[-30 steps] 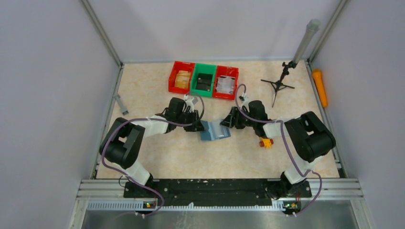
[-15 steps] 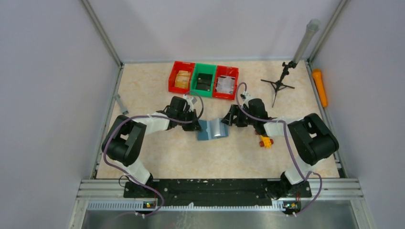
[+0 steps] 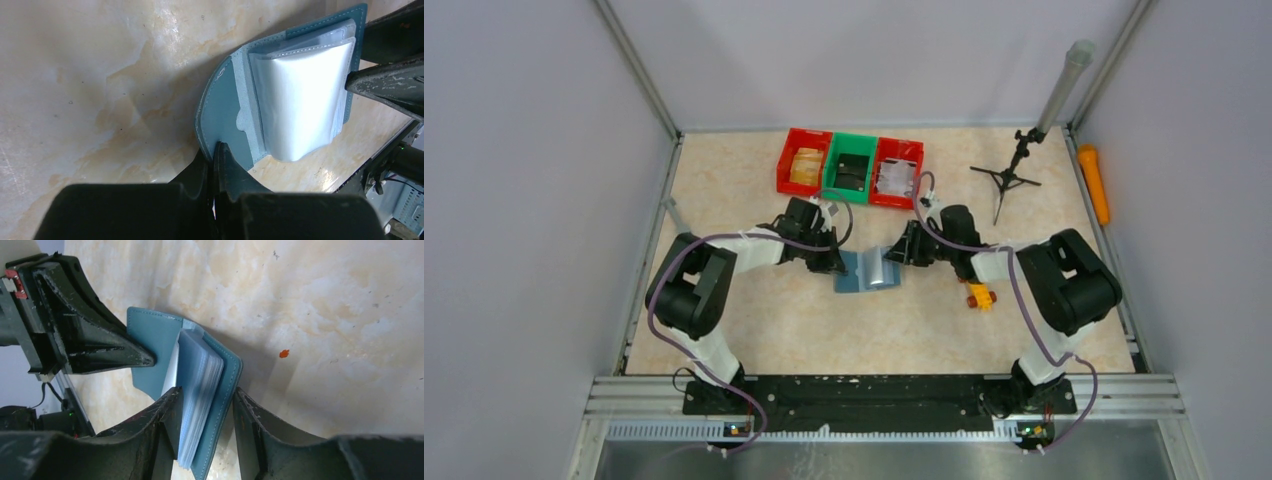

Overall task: Take the credit cards out of the card holder
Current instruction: Open the card holder at the center of the board, then remove the credit card from the card holder.

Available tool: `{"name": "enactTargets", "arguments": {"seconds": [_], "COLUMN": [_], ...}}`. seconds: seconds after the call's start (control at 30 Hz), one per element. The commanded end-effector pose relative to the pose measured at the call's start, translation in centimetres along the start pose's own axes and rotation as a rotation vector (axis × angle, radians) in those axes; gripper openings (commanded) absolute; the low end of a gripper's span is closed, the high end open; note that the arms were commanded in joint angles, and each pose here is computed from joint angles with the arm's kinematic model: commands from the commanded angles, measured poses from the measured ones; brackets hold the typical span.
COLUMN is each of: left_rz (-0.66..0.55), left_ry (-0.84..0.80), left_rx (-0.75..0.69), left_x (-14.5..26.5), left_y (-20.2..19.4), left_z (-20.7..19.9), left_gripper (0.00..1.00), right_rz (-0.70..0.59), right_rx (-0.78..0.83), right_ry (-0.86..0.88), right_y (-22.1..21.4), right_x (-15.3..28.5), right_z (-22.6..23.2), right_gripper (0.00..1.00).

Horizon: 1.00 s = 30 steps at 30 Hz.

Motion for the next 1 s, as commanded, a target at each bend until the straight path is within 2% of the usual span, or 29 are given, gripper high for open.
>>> {"name": "enactTargets", "arguments": {"seconds": [0.0,0.23,0.43,0.77,0.97], "left_rz": [0.018,0.022,0.032,0.035,0.037], "left_ry": [0.128,0.139,0.153,0.158,0.144], "left_rx": [0.007,0.009,0.013,0.015,0.014], "left_x": [-0.5,-0.6,-0.7,-0.8,-0.8], "left_y": [-0.5,-0.5,-0.6,-0.6,-0.7], "left_z": [2.7,2.9,3.2,3.3,3.1], "left_gripper": [0.00,0.00,0.00,0.00,0.00], "right_rz": [-0.020,-0.028,-0.037,-0.062,-0.033], "right_rx": [0.022,0.020,0.024,0.045,0.052], "right_ry": [0.089,0.126,0.153,0.101,0.087], "right_y": [0.4,0.5,0.6,1.3,0.8], "right_x": [0.2,0.7,1.1,1.4,1.0], "right_z": [2.0,2.9,3.6,3.2,2.9], "right_gripper": [0.41,0.36,0.41,0.25,0.24]}}
Point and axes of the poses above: each gripper's point midway between its finger pads, its own x axis back along the fingers, its own z axis along the line the jaws close on, y = z × x, the point moved 1 cm from there along x, back along the fingers, and after that the axes turned 2 degrees about -x, right-handed, at the moved point
